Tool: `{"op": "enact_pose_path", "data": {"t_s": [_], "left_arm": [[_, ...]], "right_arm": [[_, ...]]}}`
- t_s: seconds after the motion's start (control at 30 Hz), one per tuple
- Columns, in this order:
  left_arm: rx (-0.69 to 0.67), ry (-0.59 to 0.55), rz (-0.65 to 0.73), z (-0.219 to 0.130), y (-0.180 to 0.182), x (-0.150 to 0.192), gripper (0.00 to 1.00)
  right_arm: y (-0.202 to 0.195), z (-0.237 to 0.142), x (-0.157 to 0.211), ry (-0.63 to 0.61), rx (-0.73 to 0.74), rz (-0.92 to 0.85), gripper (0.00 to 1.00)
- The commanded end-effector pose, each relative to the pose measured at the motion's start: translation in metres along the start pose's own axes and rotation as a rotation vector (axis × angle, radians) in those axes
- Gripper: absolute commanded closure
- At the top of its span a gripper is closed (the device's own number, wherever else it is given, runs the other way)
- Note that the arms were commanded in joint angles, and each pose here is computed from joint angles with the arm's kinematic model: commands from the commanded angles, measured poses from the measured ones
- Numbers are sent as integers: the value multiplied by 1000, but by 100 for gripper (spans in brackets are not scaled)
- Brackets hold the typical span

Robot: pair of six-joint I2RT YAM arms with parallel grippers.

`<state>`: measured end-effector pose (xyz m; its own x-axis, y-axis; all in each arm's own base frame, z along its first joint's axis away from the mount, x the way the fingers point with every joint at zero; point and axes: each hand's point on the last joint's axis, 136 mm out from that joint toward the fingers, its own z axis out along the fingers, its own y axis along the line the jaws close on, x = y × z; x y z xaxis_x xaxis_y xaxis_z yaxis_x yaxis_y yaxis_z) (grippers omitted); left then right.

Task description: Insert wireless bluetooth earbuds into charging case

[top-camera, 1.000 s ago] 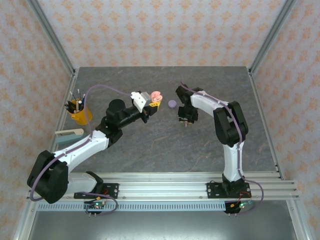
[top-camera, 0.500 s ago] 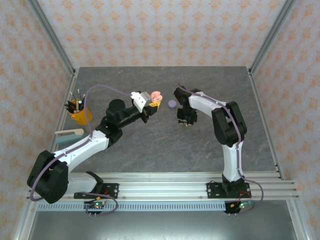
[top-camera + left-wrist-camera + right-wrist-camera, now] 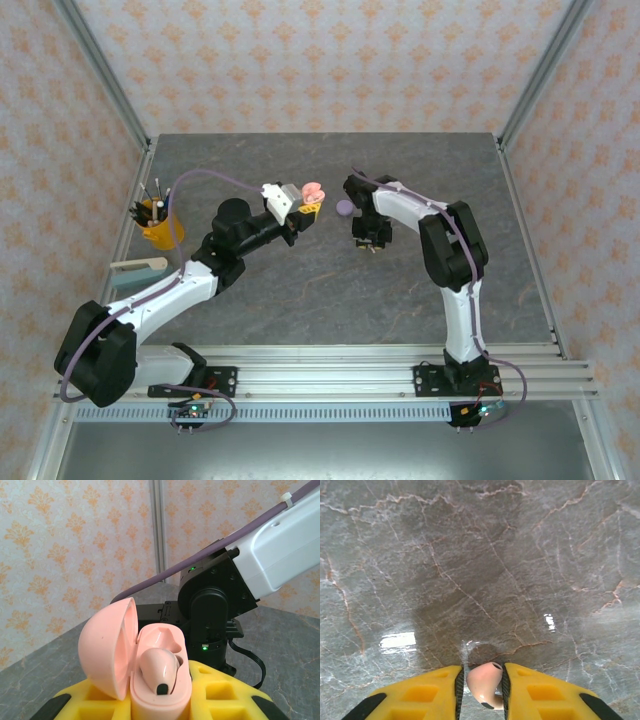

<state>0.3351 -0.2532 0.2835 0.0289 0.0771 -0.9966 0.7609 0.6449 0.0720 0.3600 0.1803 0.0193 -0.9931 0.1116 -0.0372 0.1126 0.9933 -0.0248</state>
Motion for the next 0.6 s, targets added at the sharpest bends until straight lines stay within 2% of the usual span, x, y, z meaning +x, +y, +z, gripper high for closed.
{"op": "enact_pose_path", "data": {"t_s": [0.0,0.4,0.57], "left_arm": [[-12,-33,13,2,7,-16,100],[-9,-30,7,1,6,-16,100],[-9,-27,8,1,6,-17,100]], "right_arm": [[-16,12,-5,-8,94,-14,72],[-20,10,0,-10,67,-10,80],[-15,2,-3,-58,3,2,82]]}}
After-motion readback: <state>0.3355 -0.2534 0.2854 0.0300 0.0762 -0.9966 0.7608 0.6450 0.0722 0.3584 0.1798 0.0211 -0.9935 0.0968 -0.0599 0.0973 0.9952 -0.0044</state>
